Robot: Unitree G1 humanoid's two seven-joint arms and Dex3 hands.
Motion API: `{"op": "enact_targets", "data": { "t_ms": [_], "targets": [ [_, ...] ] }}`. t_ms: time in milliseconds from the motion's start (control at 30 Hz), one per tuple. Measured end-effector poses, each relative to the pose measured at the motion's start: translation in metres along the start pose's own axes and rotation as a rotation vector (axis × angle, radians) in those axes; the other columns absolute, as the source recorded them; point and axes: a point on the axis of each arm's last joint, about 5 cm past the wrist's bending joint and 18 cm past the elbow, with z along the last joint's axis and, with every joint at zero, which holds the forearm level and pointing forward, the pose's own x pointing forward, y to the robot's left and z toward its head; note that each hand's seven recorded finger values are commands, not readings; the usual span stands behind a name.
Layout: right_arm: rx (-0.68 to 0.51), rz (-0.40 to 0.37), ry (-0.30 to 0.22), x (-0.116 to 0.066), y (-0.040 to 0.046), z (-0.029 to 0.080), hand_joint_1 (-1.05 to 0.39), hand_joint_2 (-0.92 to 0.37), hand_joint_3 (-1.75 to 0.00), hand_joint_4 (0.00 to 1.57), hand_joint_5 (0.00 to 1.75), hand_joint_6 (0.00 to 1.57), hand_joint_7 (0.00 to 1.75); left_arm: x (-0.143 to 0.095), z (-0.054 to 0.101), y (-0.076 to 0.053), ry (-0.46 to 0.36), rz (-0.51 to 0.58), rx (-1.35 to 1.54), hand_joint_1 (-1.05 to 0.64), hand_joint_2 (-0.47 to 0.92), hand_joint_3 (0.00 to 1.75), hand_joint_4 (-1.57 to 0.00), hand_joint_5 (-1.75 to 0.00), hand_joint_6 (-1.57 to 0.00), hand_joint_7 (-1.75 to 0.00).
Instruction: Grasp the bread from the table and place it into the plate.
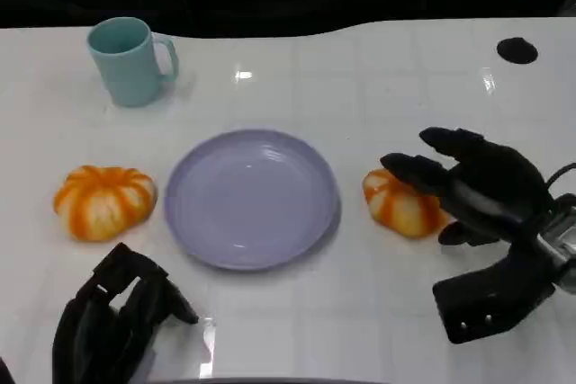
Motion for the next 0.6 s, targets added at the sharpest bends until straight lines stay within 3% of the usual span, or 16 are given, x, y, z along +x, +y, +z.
{"op": "enact_targets", "data": {
  "t_ms": [233, 500, 600],
  "targets": [
    [-0.020, 0.071, 0.011, 0.010, 0.0081, 0.008, -0.35, -0.80, -0.01, 0.27, 0.01, 0.28, 0.00, 0.000, 0.000, 0.000, -0.004, 0.003, -0.006, -0.58, 0.92, 0.26, -0.64, -1.75, -0.51, -1.52],
    [-0.039, 0.107, 0.029, 0.021, 0.0078, 0.015, -0.32, -0.82, -0.01, 0.27, 0.01, 0.29, 0.00, -0.001, -0.001, -0.001, -0.015, 0.007, -0.016, -0.57, 0.92, 0.24, -0.62, -1.75, -0.49, -1.52],
    [-0.034, 0.111, 0.035, 0.022, 0.0083, 0.017, -0.27, -0.88, -0.02, 0.50, 0.07, 0.50, 0.05, -0.001, 0.000, -0.002, -0.019, 0.001, -0.019, -0.58, 0.92, 0.22, -0.63, -1.75, -0.50, -1.52]
  ]
}}
